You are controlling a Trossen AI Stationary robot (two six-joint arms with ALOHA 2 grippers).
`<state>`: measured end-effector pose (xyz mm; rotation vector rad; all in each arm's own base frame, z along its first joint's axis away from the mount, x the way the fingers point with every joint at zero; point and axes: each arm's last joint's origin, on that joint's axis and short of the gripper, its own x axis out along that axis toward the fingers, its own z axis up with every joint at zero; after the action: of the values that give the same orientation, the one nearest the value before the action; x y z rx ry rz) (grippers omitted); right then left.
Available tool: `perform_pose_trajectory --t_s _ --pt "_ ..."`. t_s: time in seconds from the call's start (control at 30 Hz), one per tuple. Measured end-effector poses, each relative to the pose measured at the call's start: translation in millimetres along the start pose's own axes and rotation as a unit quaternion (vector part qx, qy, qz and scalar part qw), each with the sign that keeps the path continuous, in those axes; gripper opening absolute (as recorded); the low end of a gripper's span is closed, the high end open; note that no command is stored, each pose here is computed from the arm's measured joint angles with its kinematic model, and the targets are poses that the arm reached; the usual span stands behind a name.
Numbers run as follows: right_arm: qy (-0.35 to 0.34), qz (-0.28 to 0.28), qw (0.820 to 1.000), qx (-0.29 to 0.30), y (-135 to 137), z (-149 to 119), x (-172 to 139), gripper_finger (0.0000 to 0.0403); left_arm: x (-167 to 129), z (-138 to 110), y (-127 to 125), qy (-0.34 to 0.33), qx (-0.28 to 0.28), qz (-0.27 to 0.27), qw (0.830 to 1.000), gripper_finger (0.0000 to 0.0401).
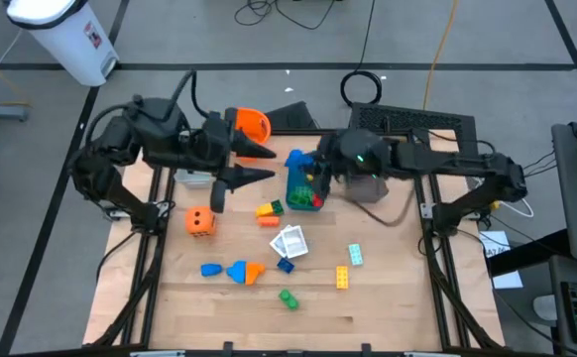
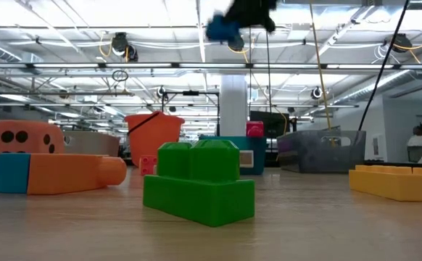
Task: Pick & Place Toys
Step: Put the blue game piece into the blue bin
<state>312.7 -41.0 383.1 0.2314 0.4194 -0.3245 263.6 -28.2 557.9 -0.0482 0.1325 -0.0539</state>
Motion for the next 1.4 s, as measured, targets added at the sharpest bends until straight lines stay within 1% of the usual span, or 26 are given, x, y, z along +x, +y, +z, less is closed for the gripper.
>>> perform_pose_trajectory --t_s 0.07,0.23,0.3,0.37,0.47,0.6,0.7,0.77,0.93,1.1,1.3,1.4 --pt "0.042 -0.019 0.999 0.007 -18 -8 15 0.0129 0 2 -1 -0.008 0.001 -0.010 1.000 0.0177" --pt "0.098 -0.039 0.994 0.016 -47 -24 61 0.0129 1 1 -2 -0.008 0.003 -0.029 1.000 0.0177" --pt "0.120 -0.042 0.992 0.019 -54 -33 79 0.0129 4 -1 -2 -0.007 0.003 -0.029 1.000 0.0177" --pt "0.157 -0.055 0.986 0.021 -60 -45 94 0.0129 6 -1 -2 -0.007 0.002 -0.032 0.999 0.0177" --pt "0.194 -0.064 0.979 0.022 -65 -62 115 0.0129 6 -1 -3 -0.007 0.001 -0.051 0.999 0.0177" --pt "0.233 -0.072 0.970 0.020 -68 -82 135 0.0129 5 -1 -6 -0.006 -0.003 -0.073 0.997 0.0177" --pt "0.250 -0.080 0.965 0.019 -70 -90 142 0.0129 5 -1 -8 -0.006 -0.002 -0.079 0.997 0.0177" --pt "0.248 -0.097 0.964 0.015 -71 -92 145 0.0129 5 -1 -10 -0.006 -0.002 -0.083 0.997 0.0177" --pt "0.237 -0.132 0.962 0.023 -77 -91 146 0.0129 4 -2 -16 -0.003 -0.001 -0.094 0.996 0.0177" --pt "0.236 -0.142 0.961 0.031 -87 -90 145 0.0129 4 -3 -20 0.000 -0.001 -0.100 0.995 0.0177" --pt "0.211 -0.155 0.962 0.071 -101 -105 151 0.0129 4 -3 -20 0.001 -0.007 -0.098 0.995 0.0177" --pt "0.208 -0.160 0.962 0.078 -105 -111 152 0.0131 4 -3 -20 0.002 -0.007 -0.098 0.995 0.0177"
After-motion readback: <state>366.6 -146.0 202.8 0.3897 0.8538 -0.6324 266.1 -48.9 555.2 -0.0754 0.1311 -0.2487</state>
